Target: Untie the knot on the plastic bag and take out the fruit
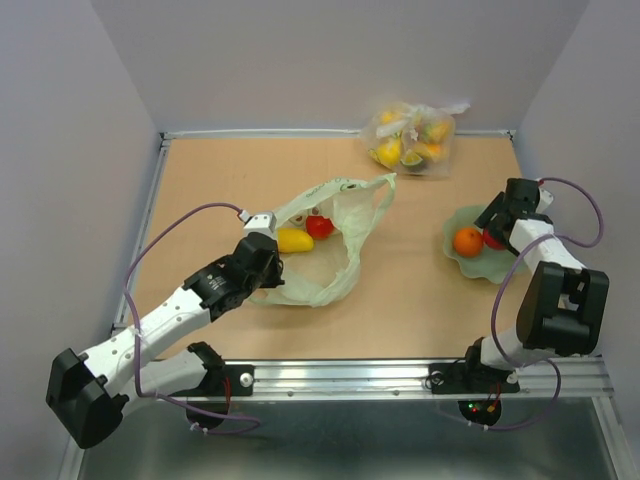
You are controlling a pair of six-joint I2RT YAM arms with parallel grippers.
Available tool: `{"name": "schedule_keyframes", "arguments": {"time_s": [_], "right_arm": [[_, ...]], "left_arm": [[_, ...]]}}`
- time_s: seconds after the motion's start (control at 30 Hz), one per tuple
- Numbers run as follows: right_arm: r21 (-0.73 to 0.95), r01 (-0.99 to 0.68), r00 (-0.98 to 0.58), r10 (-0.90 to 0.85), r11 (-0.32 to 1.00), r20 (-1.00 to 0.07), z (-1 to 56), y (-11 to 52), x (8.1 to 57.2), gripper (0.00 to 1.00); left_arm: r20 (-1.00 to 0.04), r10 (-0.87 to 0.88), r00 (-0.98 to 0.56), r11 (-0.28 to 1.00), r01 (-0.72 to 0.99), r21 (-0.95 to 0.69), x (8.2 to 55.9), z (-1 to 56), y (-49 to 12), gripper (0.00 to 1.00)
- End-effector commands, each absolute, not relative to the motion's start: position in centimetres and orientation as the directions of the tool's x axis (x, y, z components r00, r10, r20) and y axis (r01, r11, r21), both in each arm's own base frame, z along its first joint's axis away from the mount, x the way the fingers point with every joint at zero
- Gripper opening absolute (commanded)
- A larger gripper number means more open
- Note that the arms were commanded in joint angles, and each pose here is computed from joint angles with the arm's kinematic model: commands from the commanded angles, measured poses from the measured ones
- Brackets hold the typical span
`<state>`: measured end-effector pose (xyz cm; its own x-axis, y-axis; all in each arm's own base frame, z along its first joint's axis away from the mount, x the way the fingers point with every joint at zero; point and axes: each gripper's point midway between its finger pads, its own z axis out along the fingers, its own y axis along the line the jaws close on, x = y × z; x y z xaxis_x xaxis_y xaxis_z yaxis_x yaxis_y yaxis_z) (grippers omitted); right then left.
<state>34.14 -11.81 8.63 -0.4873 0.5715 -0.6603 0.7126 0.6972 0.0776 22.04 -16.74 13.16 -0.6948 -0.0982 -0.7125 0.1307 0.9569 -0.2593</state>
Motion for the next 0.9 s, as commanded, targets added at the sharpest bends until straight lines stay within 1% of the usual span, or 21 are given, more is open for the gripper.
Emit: {"name": "schedule_keyframes", "arguments": {"time_s": [0.0,0.03,0.17,0.33,0.5,0.53,0.63,0.67,0.77,0.8,0.83,0.87], "right_arm": [[0.124,0.723,-0.429,0.583,0.68,-0.69,9.1,-12.4,35.5,0.91],[0.123,0.723,-0.43,0.583,0.679,-0.689,9.1,-12.5,35.6,0.94],[0.135,0.72,-0.419,0.582,0.68,-0.697,9.7,-12.5,35.7,1.0],[0.157,0.697,-0.393,0.556,0.699,-0.732,12.0,-12.4,35.8,1.0],[0.244,0.588,-0.362,0.521,0.771,-0.773,16.4,-10.6,36.3,1.0],[0.264,0.552,-0.361,0.511,0.791,-0.78,17.3,-9.9,36.4,1.0],[0.321,0.351,-0.387,0.449,0.879,-0.805,20.5,-6.0,36.9,0.99],[0.323,0.26,-0.412,0.407,0.91,-0.815,21.2,-3.8,37.0,0.99],[0.303,0.048,-0.415,0.294,0.952,-0.861,23.9,1.7,36.3,0.99],[0.296,-0.006,-0.411,0.268,0.955,-0.871,24.6,3.3,36.1,0.99],[0.294,-0.115,-0.405,0.226,0.949,-0.886,25.8,6.7,35.4,0.99],[0.285,-0.169,-0.401,0.198,0.944,-0.894,26.3,8.2,35.0,0.99]], "left_arm": [[-0.72,-0.117,-0.684,0.951,0.131,-0.279,22.0,13.6,-16.7,0.0],[-0.719,-0.117,-0.685,0.952,0.13,-0.279,22.0,13.5,-16.7,0.0],[-0.719,-0.121,-0.684,0.951,0.127,-0.281,22.0,13.5,-16.6,0.0],[-0.721,-0.121,-0.683,0.954,0.122,-0.275,22.1,13.7,-16.6,0.0],[-0.724,-0.117,-0.68,0.958,0.115,-0.263,22.4,13.8,-16.5,0.0],[-0.722,-0.114,-0.683,0.959,0.113,-0.258,22.4,13.6,-16.5,0.0],[-0.717,-0.11,-0.688,0.962,0.107,-0.251,22.4,13.4,-16.4,0.0],[-0.714,-0.105,-0.692,0.963,0.107,-0.245,22.5,13.2,-16.4,0.0],[-0.711,-0.097,-0.696,0.966,0.105,-0.235,22.6,13.1,-16.5,0.0],[-0.712,-0.098,-0.695,0.966,0.105,-0.235,22.7,13.3,-16.6,0.0],[-0.706,-0.091,-0.702,0.969,0.101,-0.226,22.8,13.1,-16.6,0.0],[-0.708,-0.09,-0.701,0.97,0.101,-0.223,22.9,13.2,-16.6,0.0]]}}
